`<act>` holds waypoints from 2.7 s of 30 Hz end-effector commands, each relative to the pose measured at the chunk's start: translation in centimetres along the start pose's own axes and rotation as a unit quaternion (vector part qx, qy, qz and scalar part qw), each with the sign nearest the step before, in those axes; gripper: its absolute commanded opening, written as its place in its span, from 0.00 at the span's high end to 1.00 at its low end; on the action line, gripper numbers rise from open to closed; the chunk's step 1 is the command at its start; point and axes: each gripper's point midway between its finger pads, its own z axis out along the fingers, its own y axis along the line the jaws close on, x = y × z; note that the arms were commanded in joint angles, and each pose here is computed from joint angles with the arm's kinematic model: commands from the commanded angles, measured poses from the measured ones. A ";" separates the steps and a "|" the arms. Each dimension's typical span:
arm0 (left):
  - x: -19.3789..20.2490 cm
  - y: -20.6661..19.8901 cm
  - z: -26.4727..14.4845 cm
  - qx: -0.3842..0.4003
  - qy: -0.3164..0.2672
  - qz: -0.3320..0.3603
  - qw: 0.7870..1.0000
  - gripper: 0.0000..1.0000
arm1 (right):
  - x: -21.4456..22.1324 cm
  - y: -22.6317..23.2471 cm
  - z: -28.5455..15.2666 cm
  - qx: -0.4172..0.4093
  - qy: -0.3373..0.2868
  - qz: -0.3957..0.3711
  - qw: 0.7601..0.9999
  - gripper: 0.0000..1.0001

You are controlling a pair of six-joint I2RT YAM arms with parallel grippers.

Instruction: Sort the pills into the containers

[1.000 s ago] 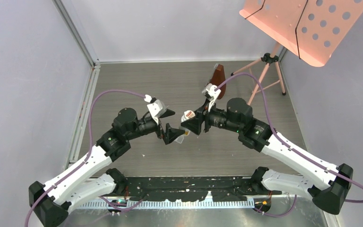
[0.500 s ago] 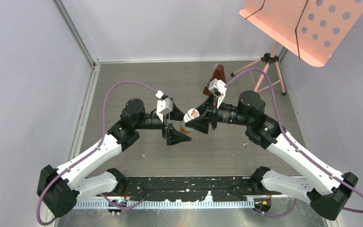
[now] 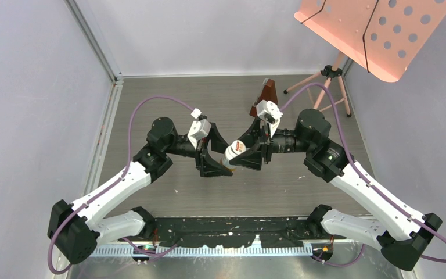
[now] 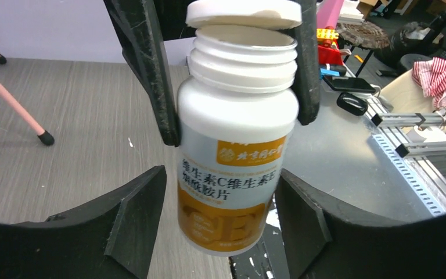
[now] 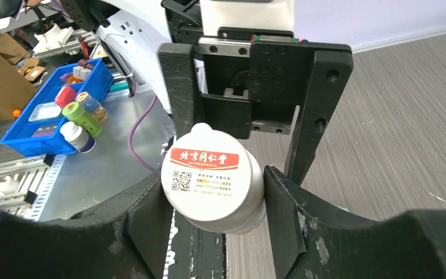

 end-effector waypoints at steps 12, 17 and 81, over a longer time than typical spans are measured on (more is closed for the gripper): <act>-2.3 2.1 -0.1 -0.063 -0.021 0.025 0.997 1.00 | -2.6 -0.4 0.0 0.018 -0.020 -0.023 0.999 0.37; -2.0 7.5 -2.4 -0.235 -0.027 0.060 0.970 1.00 | -1.6 -4.4 -0.2 0.134 -0.039 0.053 0.989 0.05; 2.3 3.4 -2.9 -0.157 -0.006 0.076 0.985 0.22 | 1.0 -2.4 4.1 0.031 0.017 -0.024 0.999 0.78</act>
